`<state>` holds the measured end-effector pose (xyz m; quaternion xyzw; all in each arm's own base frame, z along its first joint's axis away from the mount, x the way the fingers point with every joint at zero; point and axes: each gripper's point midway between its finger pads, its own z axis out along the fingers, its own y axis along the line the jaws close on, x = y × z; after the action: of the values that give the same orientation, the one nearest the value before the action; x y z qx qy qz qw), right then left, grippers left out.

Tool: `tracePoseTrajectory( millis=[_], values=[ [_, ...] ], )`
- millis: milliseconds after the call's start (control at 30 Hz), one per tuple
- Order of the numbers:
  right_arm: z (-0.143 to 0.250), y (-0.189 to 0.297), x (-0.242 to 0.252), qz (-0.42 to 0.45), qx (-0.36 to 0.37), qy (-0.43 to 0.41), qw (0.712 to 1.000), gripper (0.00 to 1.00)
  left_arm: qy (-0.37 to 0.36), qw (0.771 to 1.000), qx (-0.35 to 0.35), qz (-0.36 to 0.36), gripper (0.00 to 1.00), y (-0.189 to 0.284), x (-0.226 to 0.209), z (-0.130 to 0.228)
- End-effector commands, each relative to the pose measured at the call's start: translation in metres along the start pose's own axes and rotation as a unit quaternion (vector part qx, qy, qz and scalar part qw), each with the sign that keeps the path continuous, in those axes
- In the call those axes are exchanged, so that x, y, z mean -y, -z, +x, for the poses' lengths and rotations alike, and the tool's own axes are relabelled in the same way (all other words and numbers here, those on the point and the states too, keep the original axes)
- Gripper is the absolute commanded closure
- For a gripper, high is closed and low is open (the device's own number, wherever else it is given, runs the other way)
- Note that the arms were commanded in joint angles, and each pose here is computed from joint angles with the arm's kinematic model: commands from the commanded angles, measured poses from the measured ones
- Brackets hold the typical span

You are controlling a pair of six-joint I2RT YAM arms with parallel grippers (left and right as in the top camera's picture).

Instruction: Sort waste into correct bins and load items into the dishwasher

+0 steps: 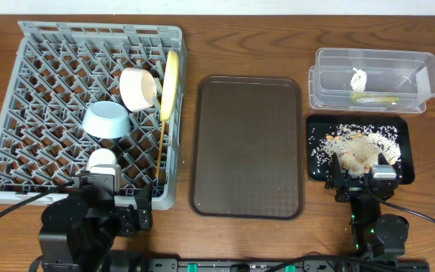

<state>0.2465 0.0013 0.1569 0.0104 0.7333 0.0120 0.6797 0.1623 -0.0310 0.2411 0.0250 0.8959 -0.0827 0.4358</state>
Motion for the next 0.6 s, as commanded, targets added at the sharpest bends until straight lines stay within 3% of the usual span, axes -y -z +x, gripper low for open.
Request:
tracePoseTrajectory(
  millis=[0,567],
  values=[
    [0.0006,0.0003,-0.0049,-0.012,0.0,0.01,1.0,0.01,-0.007,1.0,-0.002,-0.002,0.04,-0.0006,-0.0009,0.002],
    [0.0006,0.0003,-0.0049,-0.012,0.0,0.01,1.0,0.01,-0.002,1.0,0.005,-0.021,0.04,0.0004,-0.0082,0.0031]
  ],
)
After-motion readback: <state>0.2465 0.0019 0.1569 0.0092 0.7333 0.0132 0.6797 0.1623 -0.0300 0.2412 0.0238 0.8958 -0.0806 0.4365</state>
